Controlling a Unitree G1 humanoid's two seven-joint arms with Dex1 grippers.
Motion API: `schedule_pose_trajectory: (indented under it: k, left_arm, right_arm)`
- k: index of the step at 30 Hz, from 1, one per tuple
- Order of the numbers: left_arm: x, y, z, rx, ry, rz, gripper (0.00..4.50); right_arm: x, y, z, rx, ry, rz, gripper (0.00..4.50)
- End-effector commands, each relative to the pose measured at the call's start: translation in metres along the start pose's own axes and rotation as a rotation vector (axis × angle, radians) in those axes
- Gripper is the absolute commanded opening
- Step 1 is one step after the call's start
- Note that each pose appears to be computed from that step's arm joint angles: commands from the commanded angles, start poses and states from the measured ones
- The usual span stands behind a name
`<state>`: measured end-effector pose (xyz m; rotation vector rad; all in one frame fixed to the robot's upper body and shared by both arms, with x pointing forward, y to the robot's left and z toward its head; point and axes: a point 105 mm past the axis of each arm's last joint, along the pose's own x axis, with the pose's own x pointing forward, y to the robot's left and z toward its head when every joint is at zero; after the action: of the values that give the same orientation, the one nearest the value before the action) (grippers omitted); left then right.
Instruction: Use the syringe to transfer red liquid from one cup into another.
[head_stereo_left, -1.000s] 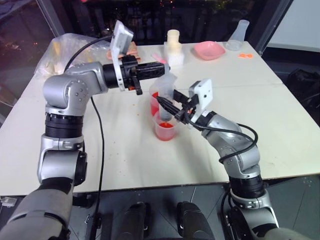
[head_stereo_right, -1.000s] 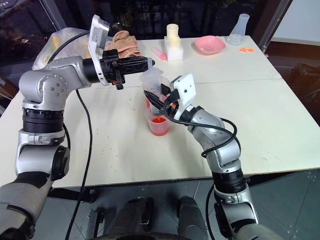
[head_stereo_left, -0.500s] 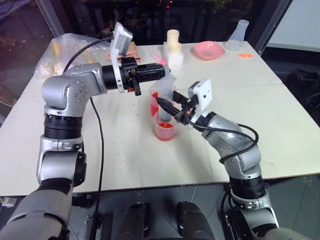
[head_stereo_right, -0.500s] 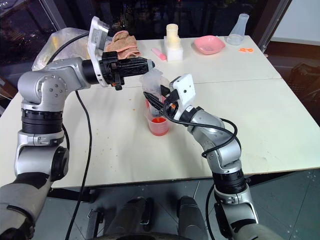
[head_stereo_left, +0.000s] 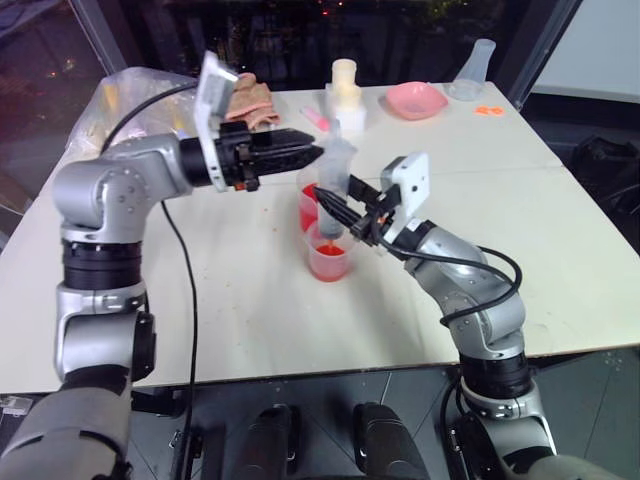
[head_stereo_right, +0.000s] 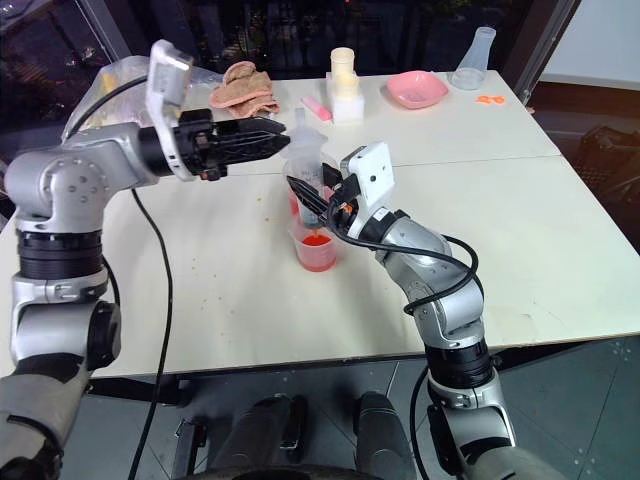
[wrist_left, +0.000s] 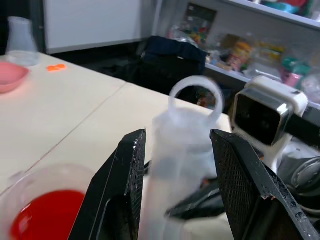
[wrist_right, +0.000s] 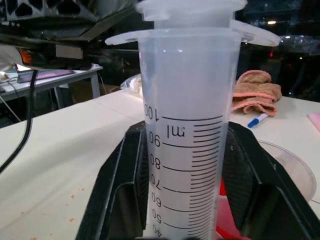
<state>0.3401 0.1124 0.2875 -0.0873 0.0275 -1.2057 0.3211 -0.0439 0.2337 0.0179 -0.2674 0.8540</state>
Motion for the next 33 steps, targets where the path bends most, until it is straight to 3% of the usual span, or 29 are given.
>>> schedule_pose_trajectory:
  k: [1,6,17,19,25,29,33]
  left_arm:
    - [-0.017,0.003,0.004,0.020,-0.009,0.061,2.15]
    - [-0.032,0.006,0.007,0.020,-0.059,0.132,2.15]
    - [-0.008,-0.016,-0.005,-0.012,-0.097,0.048,2.15]
    - [-0.005,-0.018,-0.008,-0.009,-0.094,0.034,2.15]
    - [0.003,-0.023,-0.019,-0.029,-0.090,0.009,2.15]
    - [0.000,-0.031,-0.020,-0.042,-0.114,-0.027,2.15]
    - [-0.002,-0.035,-0.022,-0.050,-0.126,-0.033,2.15]
  right_arm:
    - [0.001,0.010,0.040,-0.058,-0.139,0.051,1.43]
    - [-0.001,0.004,0.042,-0.054,-0.138,0.038,1.43]
    - [-0.017,-0.031,0.071,0.025,-0.071,-0.036,1.43]
    - [-0.019,-0.043,0.079,0.096,-0.007,-0.040,1.43]
    - [-0.016,-0.113,0.097,0.318,0.229,-0.341,1.43]
    - [-0.026,-0.147,0.069,0.350,0.523,-0.528,1.43]
    - [-0.040,-0.167,0.029,0.397,0.704,-0.626,1.43]
